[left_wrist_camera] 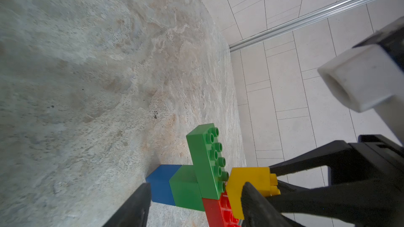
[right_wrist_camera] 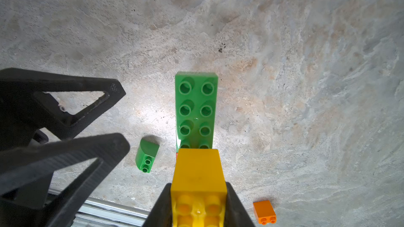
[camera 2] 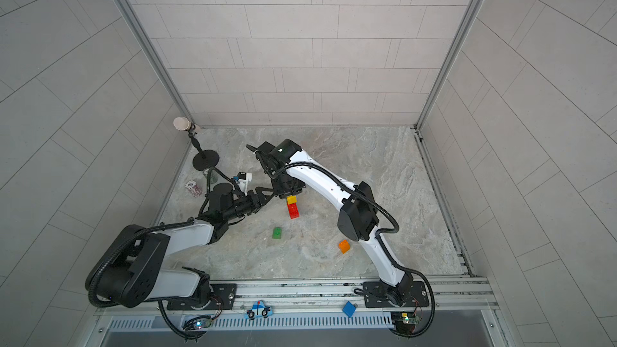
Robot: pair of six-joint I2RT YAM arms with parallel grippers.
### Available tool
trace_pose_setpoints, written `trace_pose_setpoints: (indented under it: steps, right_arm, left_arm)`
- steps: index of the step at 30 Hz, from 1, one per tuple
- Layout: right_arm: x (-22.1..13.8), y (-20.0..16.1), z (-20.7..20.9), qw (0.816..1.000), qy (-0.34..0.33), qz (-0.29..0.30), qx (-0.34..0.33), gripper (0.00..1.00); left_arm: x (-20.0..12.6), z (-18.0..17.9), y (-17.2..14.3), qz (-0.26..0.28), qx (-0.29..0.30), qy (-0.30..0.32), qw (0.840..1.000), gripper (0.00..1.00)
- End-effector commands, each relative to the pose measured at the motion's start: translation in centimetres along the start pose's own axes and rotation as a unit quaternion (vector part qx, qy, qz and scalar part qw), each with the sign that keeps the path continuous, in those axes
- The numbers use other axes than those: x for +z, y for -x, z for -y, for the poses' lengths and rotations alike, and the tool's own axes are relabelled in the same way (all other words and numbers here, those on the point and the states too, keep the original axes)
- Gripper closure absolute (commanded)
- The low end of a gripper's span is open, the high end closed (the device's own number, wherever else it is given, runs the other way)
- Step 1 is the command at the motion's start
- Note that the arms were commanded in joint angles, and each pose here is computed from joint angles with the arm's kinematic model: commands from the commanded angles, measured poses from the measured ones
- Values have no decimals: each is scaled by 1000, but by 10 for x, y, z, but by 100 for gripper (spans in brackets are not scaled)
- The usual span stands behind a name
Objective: Assemble a fork with lego
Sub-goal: Assemble the lego brick with the lego brick.
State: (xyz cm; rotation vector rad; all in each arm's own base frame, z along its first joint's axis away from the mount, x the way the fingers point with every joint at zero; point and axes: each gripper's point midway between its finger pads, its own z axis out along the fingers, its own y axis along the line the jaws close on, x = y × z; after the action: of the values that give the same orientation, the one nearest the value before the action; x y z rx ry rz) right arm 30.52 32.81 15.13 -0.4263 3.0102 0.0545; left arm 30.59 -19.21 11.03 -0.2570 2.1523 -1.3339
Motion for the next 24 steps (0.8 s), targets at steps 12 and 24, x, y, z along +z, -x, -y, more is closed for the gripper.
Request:
trace_pose_setpoints:
  steps: [12, 24]
  right_arm:
    - [9, 2, 2, 1000, -12, -7, 12, 100]
    - [19, -1, 2, 1000, -18, -19, 16, 100]
  left_arm:
    - [-2, 4, 1, 3, 7, -12, 1000, 31]
    - [-3, 4, 0, 3, 7, -12, 1000, 31]
